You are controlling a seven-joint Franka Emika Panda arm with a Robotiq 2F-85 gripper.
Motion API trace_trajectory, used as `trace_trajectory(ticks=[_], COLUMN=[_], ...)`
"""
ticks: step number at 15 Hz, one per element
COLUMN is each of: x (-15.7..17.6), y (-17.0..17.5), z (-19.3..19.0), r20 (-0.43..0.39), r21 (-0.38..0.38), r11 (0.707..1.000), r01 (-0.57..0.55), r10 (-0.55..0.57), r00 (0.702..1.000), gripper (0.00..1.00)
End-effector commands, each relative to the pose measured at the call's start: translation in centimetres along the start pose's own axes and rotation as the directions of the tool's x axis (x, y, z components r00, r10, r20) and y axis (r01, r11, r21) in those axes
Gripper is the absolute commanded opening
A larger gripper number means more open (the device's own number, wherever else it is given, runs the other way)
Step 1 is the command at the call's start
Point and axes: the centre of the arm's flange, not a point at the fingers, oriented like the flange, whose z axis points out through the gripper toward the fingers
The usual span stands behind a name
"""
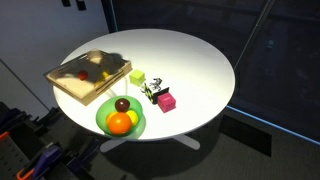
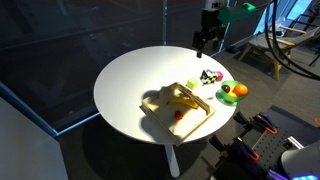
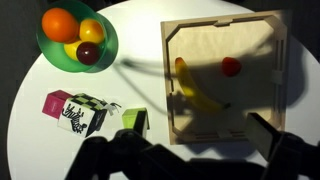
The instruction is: Pick up the block with the number one on it and put it on the table
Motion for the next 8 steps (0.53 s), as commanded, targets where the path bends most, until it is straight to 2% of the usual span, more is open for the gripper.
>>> trace_trajectory(ticks=[1,8], x=[-2.8,-6.4], y=[-0.2,-1.0], z=[-1.8,-2.8], r20=[0.003,-0.048], r21=[-0.012,-0.025], r11=[1.0,0.995], r01=[0.009,0.094], r10=[-0.009,-0.095], r00=[1.0,0.994], gripper=[1.0,1.0])
